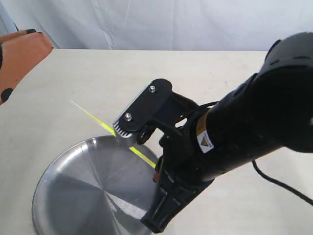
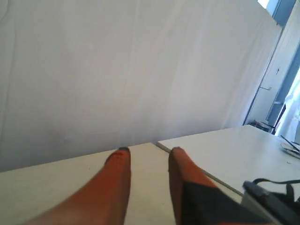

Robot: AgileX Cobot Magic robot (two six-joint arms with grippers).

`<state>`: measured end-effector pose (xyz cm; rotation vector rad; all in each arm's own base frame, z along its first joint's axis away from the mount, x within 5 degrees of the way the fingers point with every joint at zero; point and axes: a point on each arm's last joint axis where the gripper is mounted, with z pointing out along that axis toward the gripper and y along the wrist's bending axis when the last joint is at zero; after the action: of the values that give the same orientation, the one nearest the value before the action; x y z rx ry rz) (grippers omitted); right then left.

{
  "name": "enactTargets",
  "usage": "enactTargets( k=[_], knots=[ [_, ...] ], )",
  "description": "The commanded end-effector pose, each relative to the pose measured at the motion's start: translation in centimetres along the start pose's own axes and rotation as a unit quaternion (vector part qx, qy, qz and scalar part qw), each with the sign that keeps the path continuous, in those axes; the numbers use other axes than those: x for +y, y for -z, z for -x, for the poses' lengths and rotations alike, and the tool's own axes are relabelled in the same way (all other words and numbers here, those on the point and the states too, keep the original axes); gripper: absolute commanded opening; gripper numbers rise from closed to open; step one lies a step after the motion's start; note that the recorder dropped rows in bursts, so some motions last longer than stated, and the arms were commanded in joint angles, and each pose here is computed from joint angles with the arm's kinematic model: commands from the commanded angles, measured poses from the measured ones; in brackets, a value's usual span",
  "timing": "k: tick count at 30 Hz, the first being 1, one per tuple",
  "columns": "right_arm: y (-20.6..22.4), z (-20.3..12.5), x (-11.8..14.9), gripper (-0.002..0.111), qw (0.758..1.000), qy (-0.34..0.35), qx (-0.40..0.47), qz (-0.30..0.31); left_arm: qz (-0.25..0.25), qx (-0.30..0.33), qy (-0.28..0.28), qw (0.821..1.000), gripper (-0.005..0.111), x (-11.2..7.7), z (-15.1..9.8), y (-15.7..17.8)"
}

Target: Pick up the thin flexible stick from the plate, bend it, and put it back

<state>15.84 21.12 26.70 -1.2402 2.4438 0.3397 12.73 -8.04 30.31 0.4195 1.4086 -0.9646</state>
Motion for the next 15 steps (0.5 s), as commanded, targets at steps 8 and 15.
enactTargets(
  k=[8, 15],
  knots=[
    [-11.7, 0.2, -0.4, 0.0, 0.997, -0.016, 0.073, 0.015, 0.088, -0.036, -0.09, 0.991, 0.036, -1.4, 1.9, 2.8],
    [-14.8, 1.2, -0.5, 0.012, 0.998, -0.049, 0.045, 0.018, 0.278, -0.048, -0.174, 0.943, 0.032, -1.1, 2.8, 7.1]
  ],
)
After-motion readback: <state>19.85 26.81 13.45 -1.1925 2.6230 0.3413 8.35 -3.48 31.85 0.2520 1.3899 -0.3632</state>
